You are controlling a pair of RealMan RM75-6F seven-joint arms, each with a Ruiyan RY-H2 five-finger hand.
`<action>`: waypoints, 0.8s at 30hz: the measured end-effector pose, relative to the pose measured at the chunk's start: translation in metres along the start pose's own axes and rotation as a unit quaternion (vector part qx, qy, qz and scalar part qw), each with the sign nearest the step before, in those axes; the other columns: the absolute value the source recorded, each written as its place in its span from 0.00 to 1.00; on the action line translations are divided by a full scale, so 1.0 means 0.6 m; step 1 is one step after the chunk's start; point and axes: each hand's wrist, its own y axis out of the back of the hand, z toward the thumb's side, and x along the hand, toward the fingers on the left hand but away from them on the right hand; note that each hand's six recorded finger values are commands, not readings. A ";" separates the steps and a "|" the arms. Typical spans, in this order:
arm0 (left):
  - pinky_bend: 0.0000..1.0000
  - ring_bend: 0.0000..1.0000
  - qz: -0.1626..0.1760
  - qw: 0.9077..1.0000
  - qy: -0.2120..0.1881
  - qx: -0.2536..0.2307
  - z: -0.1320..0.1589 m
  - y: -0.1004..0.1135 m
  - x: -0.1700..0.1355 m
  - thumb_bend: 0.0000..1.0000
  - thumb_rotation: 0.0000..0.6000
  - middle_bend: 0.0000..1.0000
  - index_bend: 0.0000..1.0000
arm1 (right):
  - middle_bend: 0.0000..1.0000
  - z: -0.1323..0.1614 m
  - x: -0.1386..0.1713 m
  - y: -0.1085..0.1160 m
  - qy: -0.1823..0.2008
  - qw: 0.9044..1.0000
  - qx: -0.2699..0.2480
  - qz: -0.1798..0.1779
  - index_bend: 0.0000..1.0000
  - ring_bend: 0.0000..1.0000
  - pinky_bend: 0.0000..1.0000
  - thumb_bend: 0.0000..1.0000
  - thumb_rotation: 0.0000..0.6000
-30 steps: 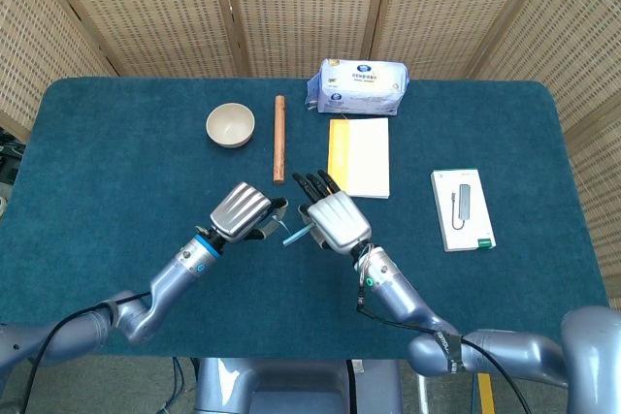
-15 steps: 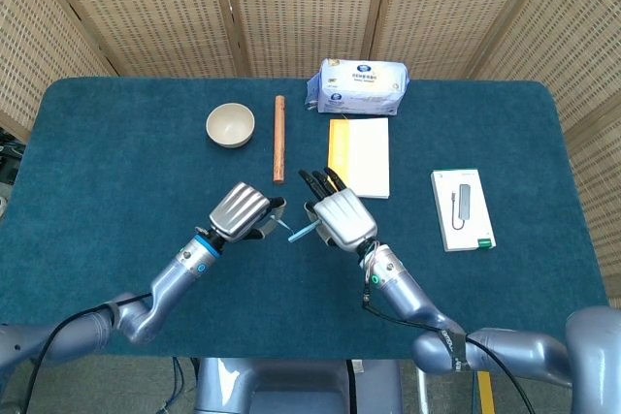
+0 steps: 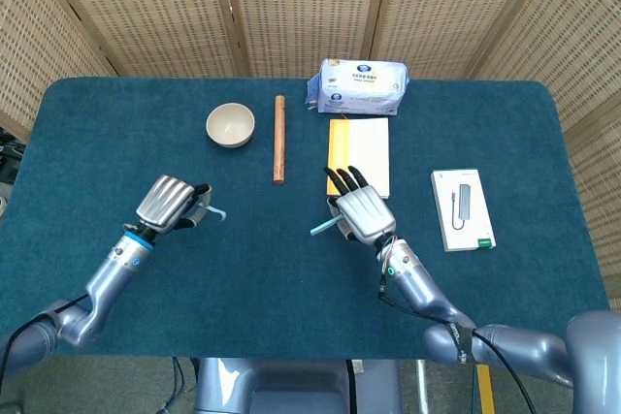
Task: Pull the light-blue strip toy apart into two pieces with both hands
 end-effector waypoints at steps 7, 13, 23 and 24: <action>0.77 0.80 0.004 1.000 0.019 0.023 -0.045 0.008 -0.019 0.03 1.00 0.49 0.61 | 0.00 -0.017 -0.008 -0.023 -0.017 1.000 -0.001 0.009 0.33 0.00 0.00 0.08 1.00; 0.54 0.40 0.012 0.996 0.028 0.086 -0.059 0.013 -0.028 0.00 1.00 0.17 0.28 | 0.00 -0.030 -0.004 -0.023 -0.033 0.999 -0.009 0.008 0.00 0.00 0.00 0.00 1.00; 0.09 0.03 0.014 0.994 0.073 0.074 -0.071 0.038 -0.062 0.00 1.00 0.00 0.00 | 0.00 -0.058 0.053 0.023 -0.041 0.998 -0.031 -0.025 0.00 0.00 0.00 0.00 1.00; 0.05 0.00 0.016 0.994 0.080 0.071 -0.073 0.042 -0.070 0.00 1.00 0.00 0.00 | 0.00 -0.065 0.062 0.029 -0.042 0.998 -0.027 -0.032 0.00 0.00 0.00 0.00 1.00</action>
